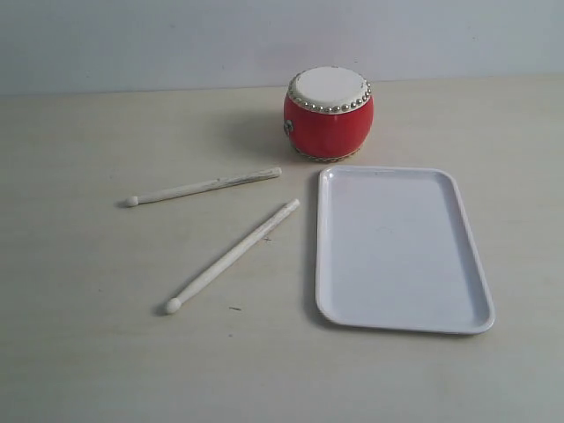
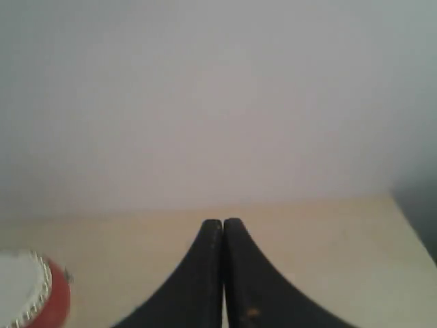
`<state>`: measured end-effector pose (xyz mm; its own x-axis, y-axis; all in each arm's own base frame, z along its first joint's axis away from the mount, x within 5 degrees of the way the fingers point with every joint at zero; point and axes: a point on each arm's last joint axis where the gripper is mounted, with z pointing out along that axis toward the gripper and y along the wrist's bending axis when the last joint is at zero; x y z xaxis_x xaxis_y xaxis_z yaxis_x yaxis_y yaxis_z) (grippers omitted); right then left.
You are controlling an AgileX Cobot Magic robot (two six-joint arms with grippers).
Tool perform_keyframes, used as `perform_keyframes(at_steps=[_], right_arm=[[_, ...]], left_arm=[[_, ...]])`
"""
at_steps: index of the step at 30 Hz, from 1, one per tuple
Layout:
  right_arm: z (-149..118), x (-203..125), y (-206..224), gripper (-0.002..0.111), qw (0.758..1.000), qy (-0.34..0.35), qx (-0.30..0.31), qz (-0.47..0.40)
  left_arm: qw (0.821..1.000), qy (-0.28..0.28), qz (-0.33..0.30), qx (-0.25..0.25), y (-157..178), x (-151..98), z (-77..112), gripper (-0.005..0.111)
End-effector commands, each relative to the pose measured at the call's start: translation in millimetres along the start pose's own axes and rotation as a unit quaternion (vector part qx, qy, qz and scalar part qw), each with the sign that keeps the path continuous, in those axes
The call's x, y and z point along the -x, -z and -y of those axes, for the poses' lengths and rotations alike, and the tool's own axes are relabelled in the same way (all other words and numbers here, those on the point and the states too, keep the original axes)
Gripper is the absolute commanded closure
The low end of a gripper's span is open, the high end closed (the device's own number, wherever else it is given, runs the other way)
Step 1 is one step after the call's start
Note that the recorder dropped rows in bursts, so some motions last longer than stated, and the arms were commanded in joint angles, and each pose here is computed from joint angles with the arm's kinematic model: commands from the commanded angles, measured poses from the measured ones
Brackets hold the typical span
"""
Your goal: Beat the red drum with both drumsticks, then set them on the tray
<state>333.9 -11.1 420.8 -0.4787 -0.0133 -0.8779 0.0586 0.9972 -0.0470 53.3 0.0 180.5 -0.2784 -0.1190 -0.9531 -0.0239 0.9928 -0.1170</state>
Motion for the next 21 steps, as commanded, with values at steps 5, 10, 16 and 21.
perform_keyframes(at_steps=[5, 10, 16, 21], right_arm=[[-69, -42, -67, 0.108, 0.913, 0.158, 0.259, -0.274], [-197, -88, -76, 0.108, 0.782, 0.332, 0.47, -0.239], [-285, -119, -102, 0.098, 0.708, 0.503, 0.47, -0.154], [-299, -134, -132, 0.081, 0.703, 0.52, 0.458, -0.159]], left_arm=[[1.0, 0.001, 0.005, -0.004, 0, 0, 0.5, 0.107], [1.0, 0.001, 0.005, -0.004, 0, 0, 0.5, 0.107], [1.0, 0.001, 0.005, -0.004, 0, 0, 0.5, 0.107], [1.0, 0.001, 0.005, -0.004, 0, 0, 0.5, 0.107]])
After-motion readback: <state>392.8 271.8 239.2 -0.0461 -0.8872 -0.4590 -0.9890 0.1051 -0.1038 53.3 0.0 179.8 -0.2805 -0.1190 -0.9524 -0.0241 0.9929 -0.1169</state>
